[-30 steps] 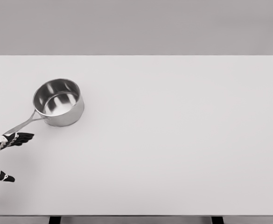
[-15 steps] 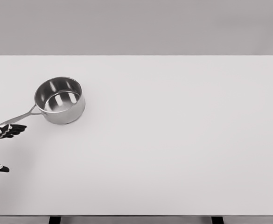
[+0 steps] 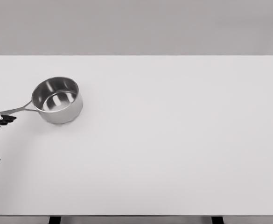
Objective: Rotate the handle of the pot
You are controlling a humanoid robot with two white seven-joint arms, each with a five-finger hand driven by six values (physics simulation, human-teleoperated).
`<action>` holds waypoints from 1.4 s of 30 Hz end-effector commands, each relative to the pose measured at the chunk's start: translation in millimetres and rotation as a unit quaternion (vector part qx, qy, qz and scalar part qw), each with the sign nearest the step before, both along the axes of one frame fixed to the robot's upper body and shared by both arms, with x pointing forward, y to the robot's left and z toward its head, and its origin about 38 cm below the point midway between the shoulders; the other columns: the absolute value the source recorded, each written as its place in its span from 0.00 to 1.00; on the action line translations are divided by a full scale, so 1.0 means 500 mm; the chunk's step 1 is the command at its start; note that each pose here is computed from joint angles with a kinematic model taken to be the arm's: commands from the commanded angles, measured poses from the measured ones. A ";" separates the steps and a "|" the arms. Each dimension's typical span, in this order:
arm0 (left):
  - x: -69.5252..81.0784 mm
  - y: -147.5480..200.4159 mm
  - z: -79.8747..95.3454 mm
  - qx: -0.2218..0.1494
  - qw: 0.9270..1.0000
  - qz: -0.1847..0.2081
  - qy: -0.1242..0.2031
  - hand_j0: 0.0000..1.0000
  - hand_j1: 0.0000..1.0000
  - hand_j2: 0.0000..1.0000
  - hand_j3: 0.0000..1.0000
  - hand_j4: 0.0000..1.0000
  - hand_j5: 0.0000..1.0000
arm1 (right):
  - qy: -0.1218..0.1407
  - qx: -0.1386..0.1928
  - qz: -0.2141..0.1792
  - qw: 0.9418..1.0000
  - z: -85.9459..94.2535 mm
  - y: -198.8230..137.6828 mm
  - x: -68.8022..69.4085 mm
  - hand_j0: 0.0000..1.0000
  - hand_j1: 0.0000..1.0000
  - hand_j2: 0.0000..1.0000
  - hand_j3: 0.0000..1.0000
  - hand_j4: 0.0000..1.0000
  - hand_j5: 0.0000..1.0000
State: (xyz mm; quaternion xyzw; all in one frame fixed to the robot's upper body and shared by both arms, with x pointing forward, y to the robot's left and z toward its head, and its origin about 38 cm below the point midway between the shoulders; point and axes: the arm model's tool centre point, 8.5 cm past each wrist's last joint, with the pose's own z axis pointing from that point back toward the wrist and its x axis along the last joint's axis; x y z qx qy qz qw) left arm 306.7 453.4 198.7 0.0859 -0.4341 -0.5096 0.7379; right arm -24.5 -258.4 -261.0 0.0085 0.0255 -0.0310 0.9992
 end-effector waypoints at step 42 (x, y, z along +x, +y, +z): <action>0.057 0.013 -0.007 0.049 0.995 0.018 -0.080 1.00 1.00 1.00 1.00 1.00 1.00 | 0.000 0.000 0.000 1.000 0.000 0.000 0.000 1.00 1.00 1.00 1.00 1.00 1.00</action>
